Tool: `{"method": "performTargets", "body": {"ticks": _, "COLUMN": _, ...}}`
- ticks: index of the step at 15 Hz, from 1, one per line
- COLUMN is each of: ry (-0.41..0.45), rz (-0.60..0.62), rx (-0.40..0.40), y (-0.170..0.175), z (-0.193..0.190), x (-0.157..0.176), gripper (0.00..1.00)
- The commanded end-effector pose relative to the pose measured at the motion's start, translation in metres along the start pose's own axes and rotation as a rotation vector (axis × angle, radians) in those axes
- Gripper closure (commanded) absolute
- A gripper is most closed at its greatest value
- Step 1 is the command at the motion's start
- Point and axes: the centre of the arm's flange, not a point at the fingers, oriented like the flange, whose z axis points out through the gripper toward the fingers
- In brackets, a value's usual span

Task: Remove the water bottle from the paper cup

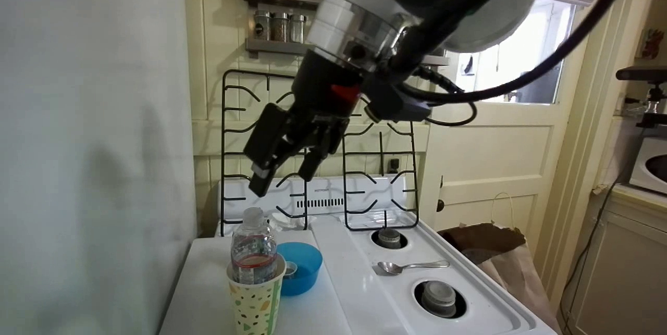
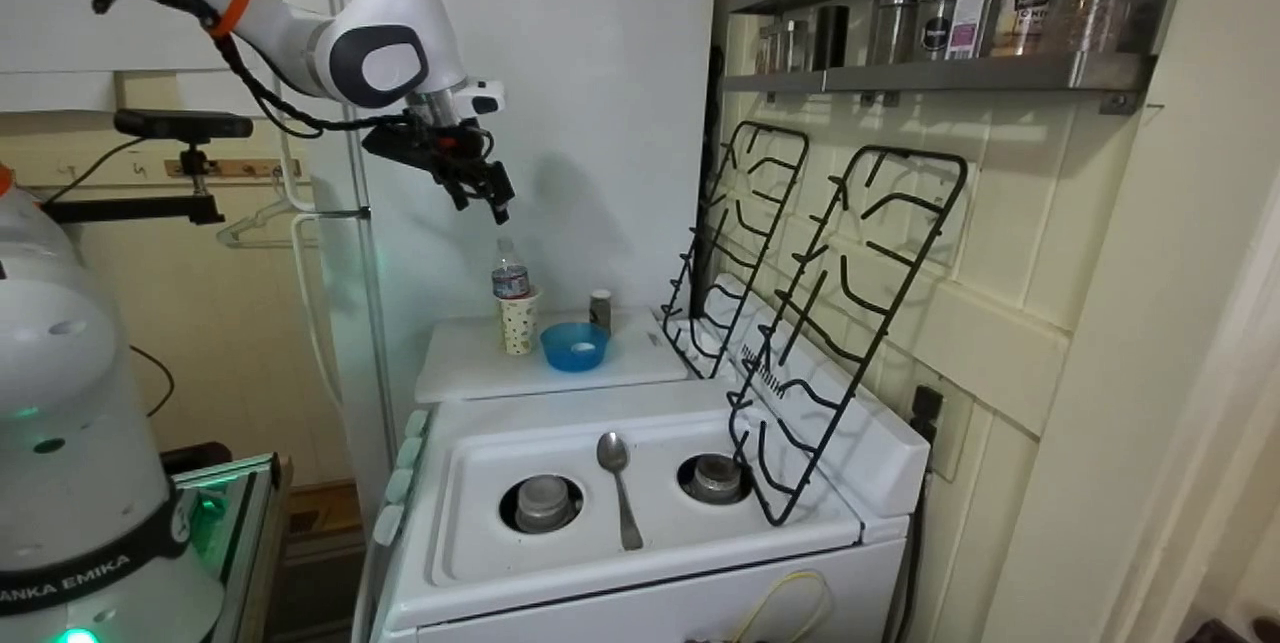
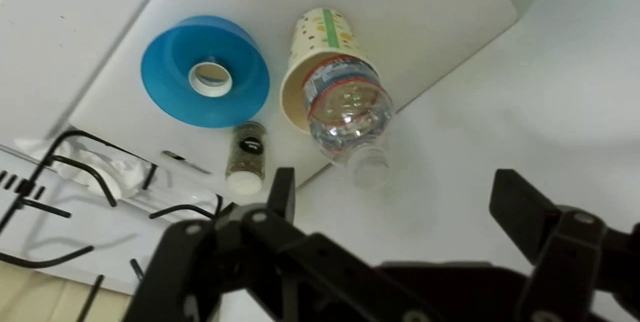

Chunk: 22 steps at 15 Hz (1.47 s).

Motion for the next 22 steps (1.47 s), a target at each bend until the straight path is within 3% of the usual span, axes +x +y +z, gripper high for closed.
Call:
{"method": "performTargets", "body": {"ticks": 1, "ry": -0.037, "rz": -0.098, "rx": 0.046, "y": -0.005, "z": 0.034, "x": 0.03, "gripper": 0.0}}
{"method": "performTargets", "body": {"ticks": 6, "ry": -0.067, "rz": -0.148, "rx": 0.051, "y": -0.001, "z": 0.065, "x": 0.04, "gripper": 0.02}}
{"method": "performTargets", "body": {"ticks": 9, "ry": -0.087, "rz": -0.172, "rx": 0.044, "y": -0.002, "z": 0.072, "x": 0.045, "gripper": 0.16}}
{"method": "performTargets", "body": {"ticks": 10, "ry": -0.102, "rz": -0.18, "rx": 0.036, "y": -0.003, "z": 0.072, "x": 0.046, "gripper": 0.31}}
{"method": "performTargets", "body": {"ticks": 16, "ry": -0.114, "rz": -0.225, "rx": -0.033, "y": 0.004, "z": 0.057, "x": 0.049, "gripper": 0.55}}
{"method": "performTargets", "body": {"ticks": 18, "ry": -0.128, "rz": -0.234, "rx": -0.047, "y": 0.006, "z": 0.052, "x": 0.049, "gripper": 0.6}}
{"method": "performTargets", "body": {"ticks": 20, "ry": -0.154, "rz": -0.243, "rx": -0.045, "y": 0.005, "z": 0.049, "x": 0.049, "gripper": 0.47}}
{"method": "performTargets", "body": {"ticks": 22, "ry": -0.187, "rz": -0.249, "rx": -0.043, "y": 0.002, "z": 0.05, "x": 0.048, "gripper": 0.6}}
